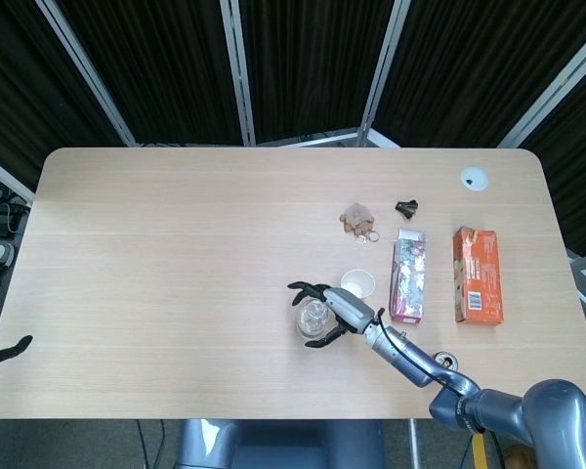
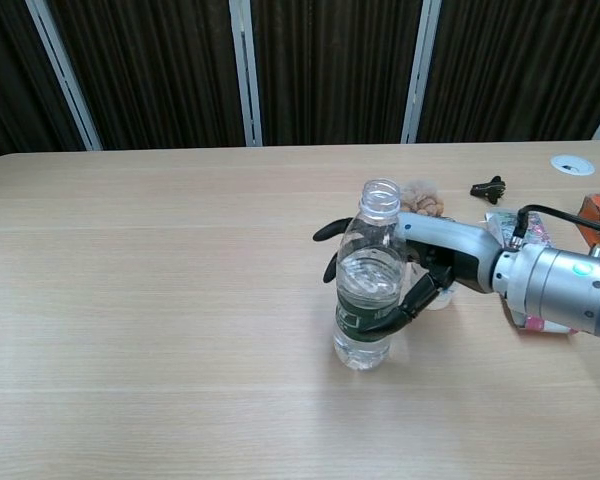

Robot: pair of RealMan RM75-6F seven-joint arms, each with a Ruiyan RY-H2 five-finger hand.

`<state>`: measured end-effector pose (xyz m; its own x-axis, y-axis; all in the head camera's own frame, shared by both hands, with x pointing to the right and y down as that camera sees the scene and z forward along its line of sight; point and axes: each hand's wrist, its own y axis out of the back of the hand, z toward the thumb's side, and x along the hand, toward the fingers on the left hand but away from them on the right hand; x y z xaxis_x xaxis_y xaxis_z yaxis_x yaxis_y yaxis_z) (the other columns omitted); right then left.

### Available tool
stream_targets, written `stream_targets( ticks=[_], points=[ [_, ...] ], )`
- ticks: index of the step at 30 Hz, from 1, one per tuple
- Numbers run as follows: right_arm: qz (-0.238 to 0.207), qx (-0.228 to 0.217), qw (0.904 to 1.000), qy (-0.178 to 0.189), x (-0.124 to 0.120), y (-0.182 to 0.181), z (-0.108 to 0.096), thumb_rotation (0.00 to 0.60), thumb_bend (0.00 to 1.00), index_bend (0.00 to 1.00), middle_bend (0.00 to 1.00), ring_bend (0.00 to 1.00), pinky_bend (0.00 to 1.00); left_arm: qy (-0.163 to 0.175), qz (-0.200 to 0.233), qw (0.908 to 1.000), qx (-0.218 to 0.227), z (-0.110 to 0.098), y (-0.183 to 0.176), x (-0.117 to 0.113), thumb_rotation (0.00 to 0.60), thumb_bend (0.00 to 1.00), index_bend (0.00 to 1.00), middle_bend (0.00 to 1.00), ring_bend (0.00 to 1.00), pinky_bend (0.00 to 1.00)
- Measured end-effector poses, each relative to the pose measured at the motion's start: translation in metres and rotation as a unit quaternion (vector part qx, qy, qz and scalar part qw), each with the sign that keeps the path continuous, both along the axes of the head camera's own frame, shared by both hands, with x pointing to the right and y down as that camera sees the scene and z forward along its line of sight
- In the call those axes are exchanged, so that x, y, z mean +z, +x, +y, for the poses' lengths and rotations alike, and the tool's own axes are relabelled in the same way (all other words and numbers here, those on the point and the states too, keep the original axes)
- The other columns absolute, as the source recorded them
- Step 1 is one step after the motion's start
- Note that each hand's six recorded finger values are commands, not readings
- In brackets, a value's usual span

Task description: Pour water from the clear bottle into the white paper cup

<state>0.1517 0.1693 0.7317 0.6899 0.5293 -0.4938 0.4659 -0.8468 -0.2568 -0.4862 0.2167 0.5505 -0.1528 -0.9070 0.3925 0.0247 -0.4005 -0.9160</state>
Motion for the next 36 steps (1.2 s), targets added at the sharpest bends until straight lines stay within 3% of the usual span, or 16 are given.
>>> stream_targets(
  ticks=[13,20,26,31,36],
  points=[
    [-0.001,0.01,0.9999,0.001,0.002,0.003,0.001,0.6,0.29,0.4,0.49,0.37,0.31,-0.001,-0.001,1.0,0.0,0.0,0.0,0.0,0.6,0.0,0.0,0.0,0.0,0.0],
    [-0.02,0.02,0.9996,0.002,-0.004,0.002,-0.002,0.6,0.39,0.42,0.51,0.4,0.4,-0.001,-0.001,1.0,0.0,0.0,0.001,0.001,0.6,0.0,0.0,0.0,0.0,0.0],
    [-0.046,0.03,0.9984,0.009,-0.021,0.003,-0.008,0.6,0.43,0.42,0.51,0.4,0.41,-0.001,0.002,1.0,-0.002,0.0,0.001,0.0,0.6,0.0,0.0,0.0,0.0,0.0],
    [-0.056,0.031,0.9967,0.05,-0.055,0.022,-0.026,0.6,0.45,0.42,0.51,0.4,0.41,-0.001,0.005,1.0,0.0,0.001,0.002,-0.001,0.6,0.0,0.0,0.0,0.0,0.0],
    [0.001,0.025,0.9926,0.118,-0.086,0.06,-0.053,0.6,0.5,0.41,0.52,0.4,0.41,0.002,0.012,0.9999,0.002,0.0,0.004,-0.004,0.6,0.0,0.0,0.0,0.0,0.0]
  ],
)
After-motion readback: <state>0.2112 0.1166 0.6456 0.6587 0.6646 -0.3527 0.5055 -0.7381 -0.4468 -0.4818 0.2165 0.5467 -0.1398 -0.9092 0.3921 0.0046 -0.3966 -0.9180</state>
